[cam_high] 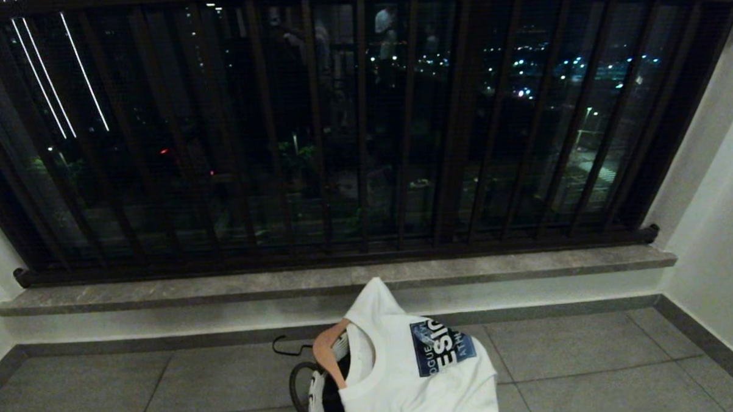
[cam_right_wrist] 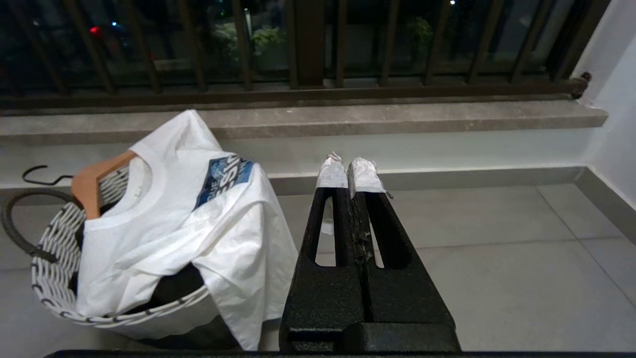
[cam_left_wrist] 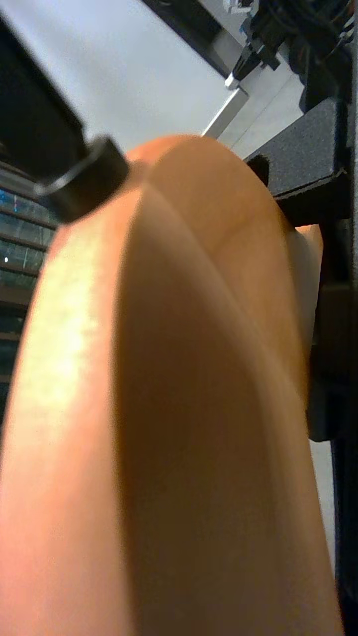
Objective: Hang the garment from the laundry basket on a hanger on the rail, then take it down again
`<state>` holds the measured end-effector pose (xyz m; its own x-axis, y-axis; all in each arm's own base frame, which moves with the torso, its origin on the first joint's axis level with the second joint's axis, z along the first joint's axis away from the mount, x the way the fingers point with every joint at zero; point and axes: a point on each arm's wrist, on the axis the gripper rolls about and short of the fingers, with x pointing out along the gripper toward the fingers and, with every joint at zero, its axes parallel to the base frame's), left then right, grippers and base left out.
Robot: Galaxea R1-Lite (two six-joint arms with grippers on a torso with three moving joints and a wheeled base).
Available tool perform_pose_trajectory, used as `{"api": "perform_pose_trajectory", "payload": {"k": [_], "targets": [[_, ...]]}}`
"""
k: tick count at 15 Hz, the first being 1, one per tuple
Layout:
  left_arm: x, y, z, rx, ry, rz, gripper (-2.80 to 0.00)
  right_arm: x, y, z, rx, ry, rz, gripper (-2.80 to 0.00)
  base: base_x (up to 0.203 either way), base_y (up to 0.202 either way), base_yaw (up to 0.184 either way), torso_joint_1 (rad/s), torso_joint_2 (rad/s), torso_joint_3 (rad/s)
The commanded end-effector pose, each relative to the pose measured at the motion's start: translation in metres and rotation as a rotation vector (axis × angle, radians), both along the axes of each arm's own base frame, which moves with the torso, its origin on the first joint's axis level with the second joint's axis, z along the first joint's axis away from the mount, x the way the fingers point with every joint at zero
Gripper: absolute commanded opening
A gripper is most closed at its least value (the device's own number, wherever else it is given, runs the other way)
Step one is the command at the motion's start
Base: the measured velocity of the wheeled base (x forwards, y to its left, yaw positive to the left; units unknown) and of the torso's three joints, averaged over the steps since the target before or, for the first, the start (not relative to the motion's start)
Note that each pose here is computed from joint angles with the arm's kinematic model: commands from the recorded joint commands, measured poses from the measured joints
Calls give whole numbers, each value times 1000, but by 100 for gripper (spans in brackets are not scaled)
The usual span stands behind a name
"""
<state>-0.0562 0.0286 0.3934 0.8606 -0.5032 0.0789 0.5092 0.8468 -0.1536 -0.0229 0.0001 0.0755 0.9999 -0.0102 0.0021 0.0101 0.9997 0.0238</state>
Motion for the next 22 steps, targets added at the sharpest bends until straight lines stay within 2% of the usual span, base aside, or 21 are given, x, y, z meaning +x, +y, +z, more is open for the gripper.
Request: {"api": "perform_pose_trajectory", "payload": {"k": [1,7,9,22], "targets": [[0,0,-1,1,6,0,-280,0,0,0,1,1,0,-280,0,0,0,7,49,110],[0,-1,-4,7,14,6,-280,0,0,0,0,1,1,-280,0,0,0,-1,6,20],[4,-5,-3,5,22,39,-280,0,0,0,-1,1,0,-280,0,0,0,0,0,0],[9,-9,-4,19,38,56,-280,0,0,0,1,1,-1,-280,0,0,0,0,0,0]]}}
